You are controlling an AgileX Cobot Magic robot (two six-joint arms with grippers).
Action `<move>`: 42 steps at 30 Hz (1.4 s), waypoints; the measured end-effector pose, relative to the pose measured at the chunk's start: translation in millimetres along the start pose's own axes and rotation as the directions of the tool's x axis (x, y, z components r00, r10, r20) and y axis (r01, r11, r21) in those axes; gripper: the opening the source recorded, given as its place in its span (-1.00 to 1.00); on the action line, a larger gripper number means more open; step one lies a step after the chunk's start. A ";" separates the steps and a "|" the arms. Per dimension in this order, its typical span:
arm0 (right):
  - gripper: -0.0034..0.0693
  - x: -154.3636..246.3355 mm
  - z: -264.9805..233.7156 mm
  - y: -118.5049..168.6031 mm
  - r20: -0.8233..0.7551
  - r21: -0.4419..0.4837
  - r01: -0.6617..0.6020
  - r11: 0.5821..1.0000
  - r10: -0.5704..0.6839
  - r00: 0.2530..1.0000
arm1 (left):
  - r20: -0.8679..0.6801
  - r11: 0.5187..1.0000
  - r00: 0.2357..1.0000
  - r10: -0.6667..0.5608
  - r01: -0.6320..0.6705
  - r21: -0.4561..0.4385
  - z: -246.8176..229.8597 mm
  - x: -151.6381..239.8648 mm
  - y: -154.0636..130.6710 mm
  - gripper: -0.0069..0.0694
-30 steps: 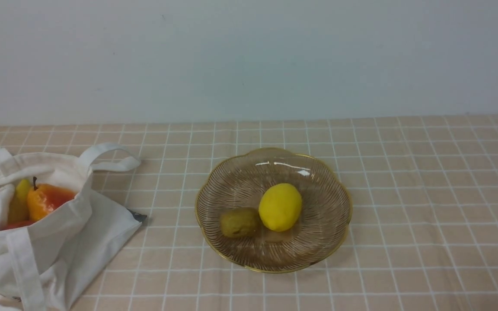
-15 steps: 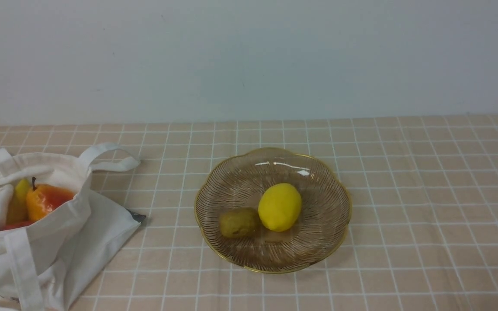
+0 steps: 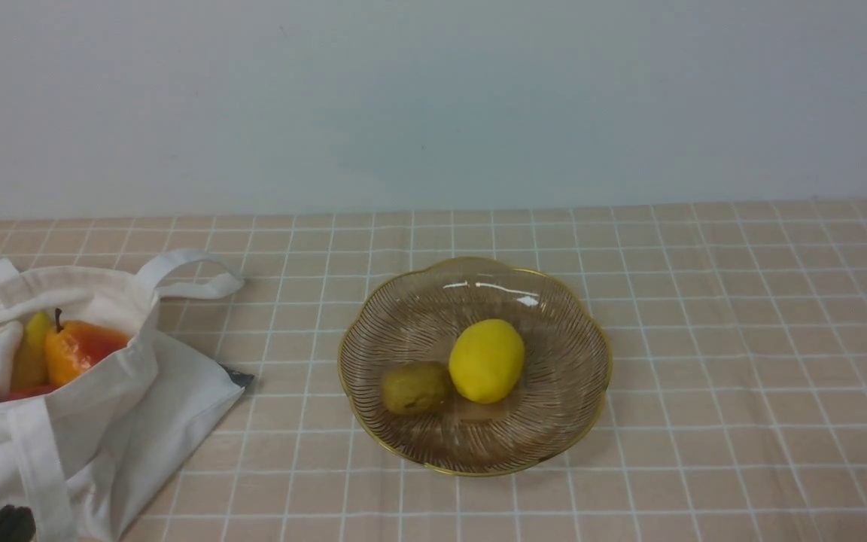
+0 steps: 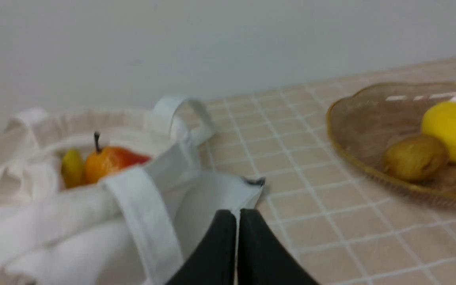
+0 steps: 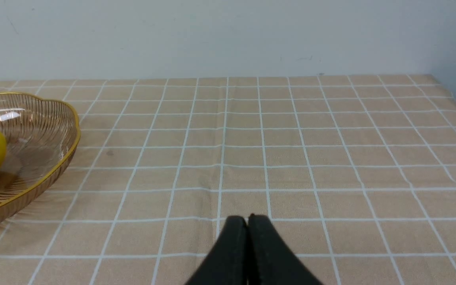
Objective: Take the fruit out of the bag on the brown coffee tablecloth and place them on the plate.
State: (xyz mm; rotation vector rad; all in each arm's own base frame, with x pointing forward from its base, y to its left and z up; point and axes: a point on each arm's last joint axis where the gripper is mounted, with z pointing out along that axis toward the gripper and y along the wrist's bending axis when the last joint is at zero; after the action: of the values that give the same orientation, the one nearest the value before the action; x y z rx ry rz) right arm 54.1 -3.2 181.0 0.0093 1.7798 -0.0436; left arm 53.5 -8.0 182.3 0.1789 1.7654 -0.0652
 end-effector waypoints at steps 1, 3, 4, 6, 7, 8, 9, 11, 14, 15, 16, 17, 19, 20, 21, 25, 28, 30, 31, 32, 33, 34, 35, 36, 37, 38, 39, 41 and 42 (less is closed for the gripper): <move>-0.94 0.0 0.0 0.0 0.000 0.000 0.001 1.000 -0.001 1.000 | -0.012 1.000 1.000 -0.008 0.008 -0.019 0.8 3.1 0.9 -0.84; -0.94 0.0 0.0 0.0 0.000 0.000 0.001 1.000 -0.001 1.000 | -0.028 0.999 0.999 -0.016 0.015 -0.034 0.9 5.0 1.6 -0.84; -0.94 0.0 0.0 0.0 0.000 0.000 0.001 1.000 -0.001 1.000 | -0.031 0.999 0.999 -0.016 0.014 -0.037 0.8 5.2 1.7 -0.84; -0.94 0.0 0.0 0.0 0.000 0.000 0.001 1.000 -0.001 1.000 | -0.073 0.999 0.997 -0.018 0.015 -0.041 0.7 9.2 1.8 -0.84; -0.94 0.0 0.0 0.0 0.000 0.000 0.001 1.000 -0.001 1.000 | -0.086 0.999 0.996 -0.019 0.015 -0.040 0.6 10.3 1.7 -0.84; -0.94 0.0 0.0 0.0 0.000 0.000 0.001 1.000 -0.001 1.000 | -0.092 0.999 0.996 -0.019 0.015 -0.039 0.6 11.0 1.6 -0.84; -0.94 0.0 0.0 0.0 0.000 0.000 0.001 1.000 -0.001 1.000 | -0.095 0.999 0.995 -0.019 0.015 -0.040 0.6 11.3 1.6 -0.84; -0.94 0.0 0.0 0.0 0.000 0.000 0.001 1.000 -0.001 1.000 | -0.097 0.999 0.995 -0.019 0.015 -0.039 0.6 11.5 1.6 -0.84; -0.94 0.0 0.0 0.0 0.000 0.000 0.001 1.000 -0.001 1.000 | -0.098 0.999 0.995 -0.019 0.015 -0.039 0.6 11.5 1.6 -0.84; -0.94 0.0 0.0 0.0 0.000 0.000 0.001 1.000 -0.001 1.000 | -0.098 0.999 0.995 -0.019 0.015 -0.039 0.6 11.5 1.6 -0.84; -0.94 0.0 0.0 0.0 0.000 0.000 0.001 1.000 -0.001 1.000 | -0.098 0.999 0.995 -0.019 0.015 -0.039 0.6 11.6 1.6 -0.84; -0.94 0.0 0.0 0.0 0.000 0.000 0.001 1.000 -0.001 1.000 | -0.098 0.999 0.995 -0.019 0.015 -0.039 0.6 11.6 1.6 -0.84; -0.94 0.0 0.0 0.0 0.000 0.000 0.001 1.000 -0.001 1.000 | -0.098 0.999 0.995 -0.019 0.015 -0.039 0.6 11.6 1.6 -0.84; -0.94 0.0 0.0 0.0 0.000 0.000 0.001 1.000 -0.001 1.000 | -0.098 0.999 0.995 -0.019 0.015 -0.039 0.6 11.6 1.6 -0.84; -0.94 0.0 0.0 0.0 0.000 0.000 0.001 1.000 -0.001 1.000 | -0.098 0.999 0.995 -0.019 0.015 -0.039 0.6 11.6 1.6 -0.84; -0.94 0.0 0.0 0.0 0.000 0.000 0.001 1.000 -0.001 1.000 | -0.098 0.999 0.995 -0.019 0.015 -0.039 0.6 11.6 1.6 -0.84; -0.94 0.0 0.0 0.0 0.000 0.000 0.001 1.000 -0.001 1.000 | -0.098 0.999 0.995 -0.019 0.015 -0.039 0.6 11.6 1.6 -0.84; -0.94 0.0 0.0 0.0 0.000 0.000 0.001 1.000 -0.001 1.000 | -0.098 0.999 0.995 -0.019 0.015 -0.039 0.6 11.6 1.6 -0.84; -0.94 0.0 0.0 0.0 0.000 0.000 0.001 1.000 -0.001 1.000 | -0.098 0.999 0.995 -0.019 0.015 -0.039 0.6 11.6 1.6 -0.84; -0.94 0.0 0.0 0.0 0.000 0.000 0.001 1.000 -0.001 1.000 | -0.098 0.999 0.995 -0.019 0.015 -0.039 0.6 11.6 1.6 -0.84; -0.94 0.0 0.0 0.0 0.000 0.000 0.001 1.000 -0.001 1.000 | -0.098 0.999 0.995 -0.019 0.015 -0.039 0.6 11.6 1.6 -0.84; -0.94 0.0 0.0 0.0 0.000 0.000 0.001 1.000 -0.001 1.000 | -0.098 0.999 0.995 -0.019 0.015 -0.039 0.6 11.6 1.6 -0.84; -0.94 0.0 0.0 0.0 0.000 0.000 0.001 1.000 -0.001 1.000 | -0.098 0.999 0.995 -0.019 0.015 -0.039 0.6 11.6 1.6 -0.84; -0.94 0.0 0.0 0.0 0.000 0.000 0.001 1.000 -0.001 1.000 | -0.098 0.999 0.995 -0.019 0.015 -0.039 0.6 11.6 1.6 -0.84; -0.94 0.0 0.0 0.0 0.000 0.000 0.001 1.000 -0.001 1.000 | -0.098 0.999 0.995 -0.019 0.015 -0.039 0.6 11.6 1.6 -0.84; -0.94 0.0 0.0 0.0 0.000 0.000 0.001 1.000 -0.001 1.000 | -0.098 0.999 0.995 -0.019 0.015 -0.039 0.6 11.6 1.6 -0.84; -0.94 0.0 0.0 0.0 0.000 0.000 0.001 1.000 -0.001 1.000 | -0.098 0.999 0.995 -0.019 0.015 -0.039 0.6 11.6 1.6 -0.84; -0.94 0.0 0.0 0.0 0.000 0.000 0.001 1.000 -0.001 1.000 | -0.098 0.999 0.995 -0.019 0.015 -0.039 0.6 11.6 1.6 -0.84; -0.94 0.0 0.0 0.0 0.000 0.000 0.001 1.000 -0.001 1.000 | -0.098 0.999 0.995 -0.019 0.015 -0.039 0.6 11.6 1.6 -0.84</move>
State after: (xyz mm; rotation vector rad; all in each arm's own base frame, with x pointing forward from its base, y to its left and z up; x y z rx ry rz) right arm 54.1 -3.2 181.0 0.0087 1.7798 -0.0445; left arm 52.1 -5.5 171.0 0.1409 1.8655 -0.0354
